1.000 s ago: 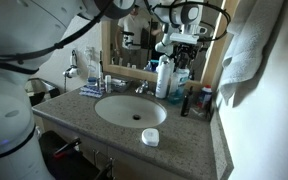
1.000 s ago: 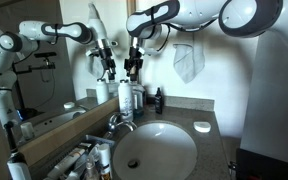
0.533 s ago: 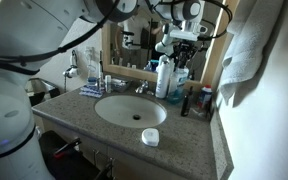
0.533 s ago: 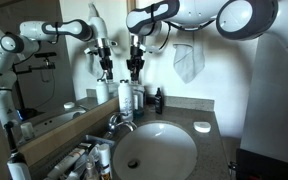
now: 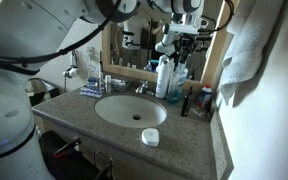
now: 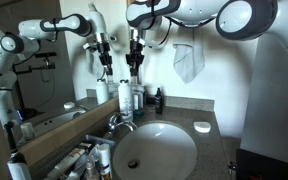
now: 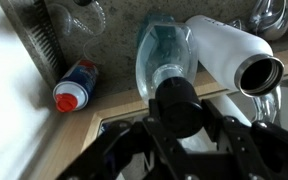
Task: Remove the black cap off the mouth wash bottle
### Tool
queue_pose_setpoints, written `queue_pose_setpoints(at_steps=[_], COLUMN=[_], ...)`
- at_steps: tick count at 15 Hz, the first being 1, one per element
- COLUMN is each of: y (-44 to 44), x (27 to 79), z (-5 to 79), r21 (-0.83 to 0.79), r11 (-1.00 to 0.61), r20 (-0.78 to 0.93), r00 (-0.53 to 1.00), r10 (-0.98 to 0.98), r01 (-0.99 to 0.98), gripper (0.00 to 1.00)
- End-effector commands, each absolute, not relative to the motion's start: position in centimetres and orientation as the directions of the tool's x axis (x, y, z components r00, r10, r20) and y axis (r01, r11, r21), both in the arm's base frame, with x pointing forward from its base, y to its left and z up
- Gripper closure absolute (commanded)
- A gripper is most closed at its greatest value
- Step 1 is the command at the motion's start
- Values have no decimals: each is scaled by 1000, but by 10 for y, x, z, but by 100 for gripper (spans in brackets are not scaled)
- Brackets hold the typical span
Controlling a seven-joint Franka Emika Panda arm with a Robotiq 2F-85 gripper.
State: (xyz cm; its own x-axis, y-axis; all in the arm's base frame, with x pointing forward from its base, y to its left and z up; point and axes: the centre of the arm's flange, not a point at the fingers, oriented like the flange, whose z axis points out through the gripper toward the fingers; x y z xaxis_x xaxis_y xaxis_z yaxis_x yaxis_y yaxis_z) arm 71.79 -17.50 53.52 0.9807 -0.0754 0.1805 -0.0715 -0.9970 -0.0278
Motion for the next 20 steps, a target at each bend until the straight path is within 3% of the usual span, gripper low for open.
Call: queue_pose_setpoints(at_steps=[1, 13, 20], y=[-175, -171, -202], x=[728, 663, 612], z=[548, 606, 535], r21=[-10, 8, -55], r11=[-994, -992, -973], r20=[199, 285, 243], r00=[974, 952, 942], r10=[-109, -117, -231], r01=[-110, -124, -225], gripper=[80, 80, 80])
